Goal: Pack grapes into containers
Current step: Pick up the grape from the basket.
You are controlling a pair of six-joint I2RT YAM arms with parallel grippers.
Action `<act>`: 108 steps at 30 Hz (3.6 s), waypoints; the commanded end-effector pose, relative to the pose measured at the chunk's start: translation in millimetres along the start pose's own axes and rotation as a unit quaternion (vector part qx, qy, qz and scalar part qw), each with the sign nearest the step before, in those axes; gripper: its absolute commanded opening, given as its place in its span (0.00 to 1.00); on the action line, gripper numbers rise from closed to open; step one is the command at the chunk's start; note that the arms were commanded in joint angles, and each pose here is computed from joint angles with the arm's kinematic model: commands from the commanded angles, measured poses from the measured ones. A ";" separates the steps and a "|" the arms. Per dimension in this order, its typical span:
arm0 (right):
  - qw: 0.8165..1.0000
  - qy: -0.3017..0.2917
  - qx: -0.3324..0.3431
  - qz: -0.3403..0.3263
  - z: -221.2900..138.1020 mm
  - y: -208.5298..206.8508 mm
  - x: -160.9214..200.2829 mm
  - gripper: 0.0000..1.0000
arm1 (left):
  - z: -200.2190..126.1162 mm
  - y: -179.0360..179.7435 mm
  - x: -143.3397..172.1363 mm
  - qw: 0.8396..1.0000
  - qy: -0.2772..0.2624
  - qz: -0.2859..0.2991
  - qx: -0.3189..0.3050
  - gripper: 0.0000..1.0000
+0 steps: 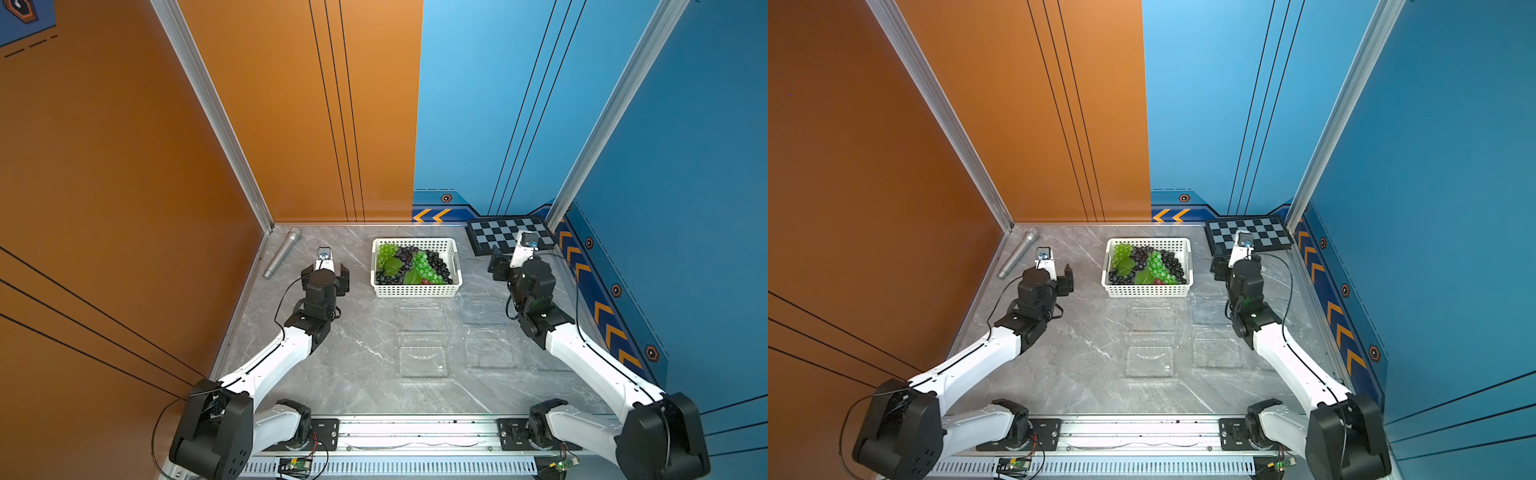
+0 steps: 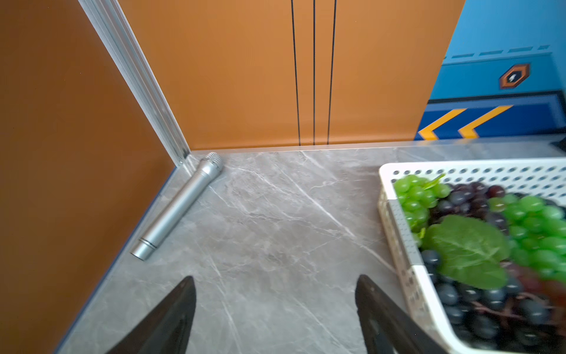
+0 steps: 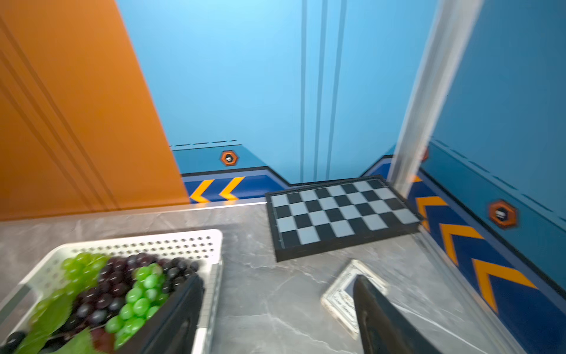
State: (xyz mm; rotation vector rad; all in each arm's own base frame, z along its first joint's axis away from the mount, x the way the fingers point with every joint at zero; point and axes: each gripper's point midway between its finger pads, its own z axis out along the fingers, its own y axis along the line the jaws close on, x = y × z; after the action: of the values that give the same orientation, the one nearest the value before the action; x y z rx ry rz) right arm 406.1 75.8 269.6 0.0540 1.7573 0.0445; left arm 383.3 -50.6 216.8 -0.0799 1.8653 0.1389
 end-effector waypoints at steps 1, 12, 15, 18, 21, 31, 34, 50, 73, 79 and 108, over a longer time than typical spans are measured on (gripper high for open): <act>0.987 0.145 -0.063 -0.025 18.7 45.1 64.2 0.74 | -11.0 -13.7 21.2 0.995 0.073 -0.054 0.043 0.82; 0.944 0.298 -0.140 -0.032 94.2 137.7 142.1 0.59 | -23.0 -48.7 26.2 0.974 0.106 -0.148 0.132 0.81; 0.939 0.313 -0.138 -0.037 108.1 149.3 156.8 0.59 | -23.6 -55.3 31.0 0.971 0.115 -0.151 0.146 0.81; 0.935 0.325 -0.142 -0.027 119.0 157.8 168.8 0.59 | -23.9 -58.4 35.6 0.969 0.123 -0.154 0.152 0.80; 0.930 0.339 -0.138 -0.024 127.4 161.1 186.7 0.60 | -23.3 -60.7 39.8 0.968 0.128 -0.152 0.155 0.80; 0.923 0.357 -0.140 -0.023 142.7 171.6 210.0 0.60 | -21.5 -62.3 45.6 0.967 0.135 -0.151 0.155 0.80; 0.923 0.358 -0.140 -0.021 146.4 173.5 211.9 0.57 | -21.8 -63.6 44.2 0.967 0.134 -0.151 0.158 0.80; 0.940 0.306 -0.146 -0.040 126.9 166.7 149.8 0.00 | -23.9 -64.9 39.7 0.965 0.131 -0.160 0.164 0.78; 0.953 0.241 -0.180 -0.039 92.5 165.5 72.7 0.00 | -28.6 -62.7 39.2 0.965 0.132 -0.156 0.162 0.77; 0.954 0.227 -0.191 -0.041 79.8 166.5 57.6 0.00 | -30.6 -62.6 38.8 0.964 0.132 -0.161 0.164 0.76; 0.952 0.157 -0.255 -0.064 -80.4 172.8 2.7 0.00 | -52.1 -51.9 38.8 0.967 0.137 -0.148 0.153 0.75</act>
State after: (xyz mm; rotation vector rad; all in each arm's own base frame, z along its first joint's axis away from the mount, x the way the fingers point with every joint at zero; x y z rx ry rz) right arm 347.5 254.4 289.7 -0.4729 2.0087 0.4496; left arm 337.7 -111.2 201.6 -0.1657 2.0706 -0.4089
